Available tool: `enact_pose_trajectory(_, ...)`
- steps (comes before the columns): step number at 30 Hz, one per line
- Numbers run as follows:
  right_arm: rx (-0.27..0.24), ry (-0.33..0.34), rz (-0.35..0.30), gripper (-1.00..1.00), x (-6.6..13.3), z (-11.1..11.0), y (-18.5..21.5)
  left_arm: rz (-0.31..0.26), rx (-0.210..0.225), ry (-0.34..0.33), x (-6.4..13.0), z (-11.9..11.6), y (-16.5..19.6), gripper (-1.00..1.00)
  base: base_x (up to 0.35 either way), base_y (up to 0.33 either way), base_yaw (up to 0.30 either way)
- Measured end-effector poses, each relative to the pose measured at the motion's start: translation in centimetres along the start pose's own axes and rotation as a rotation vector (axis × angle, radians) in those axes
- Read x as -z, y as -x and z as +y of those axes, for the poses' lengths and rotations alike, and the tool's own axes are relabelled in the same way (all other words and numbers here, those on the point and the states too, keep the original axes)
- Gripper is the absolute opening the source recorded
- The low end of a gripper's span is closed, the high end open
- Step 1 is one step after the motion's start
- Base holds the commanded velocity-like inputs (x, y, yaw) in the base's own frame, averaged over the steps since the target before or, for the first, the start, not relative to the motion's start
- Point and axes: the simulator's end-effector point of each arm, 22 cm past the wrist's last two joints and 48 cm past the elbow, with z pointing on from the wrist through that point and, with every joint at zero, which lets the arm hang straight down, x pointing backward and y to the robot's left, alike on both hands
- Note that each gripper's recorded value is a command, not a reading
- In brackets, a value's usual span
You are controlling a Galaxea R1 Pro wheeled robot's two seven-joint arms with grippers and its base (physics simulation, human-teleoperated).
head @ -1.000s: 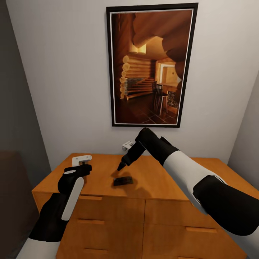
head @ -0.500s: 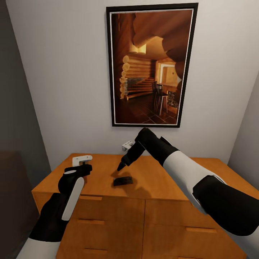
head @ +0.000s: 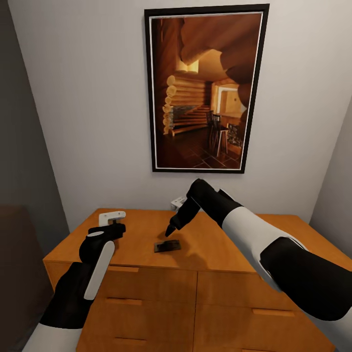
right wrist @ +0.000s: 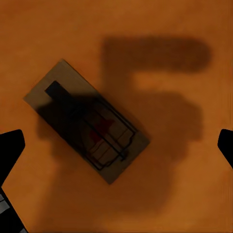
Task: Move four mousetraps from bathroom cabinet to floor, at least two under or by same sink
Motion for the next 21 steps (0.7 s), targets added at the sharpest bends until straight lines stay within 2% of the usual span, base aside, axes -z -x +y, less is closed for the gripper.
enact_pose_trajectory(10,-0.009,-0.005,0.006,1.00,0.0,-0.1,-0.1,0.000,0.000,-0.001,0.0,0.0,0.0,-1.00,0.000,0.000,0.000)
enact_pose_trajectory(21,-0.023,-0.071,0.012,1.00,0.4,-1.6,-0.1,0.001,0.001,-0.003,0.0,-0.1,0.0,-1.00,0.000,0.000,0.000)
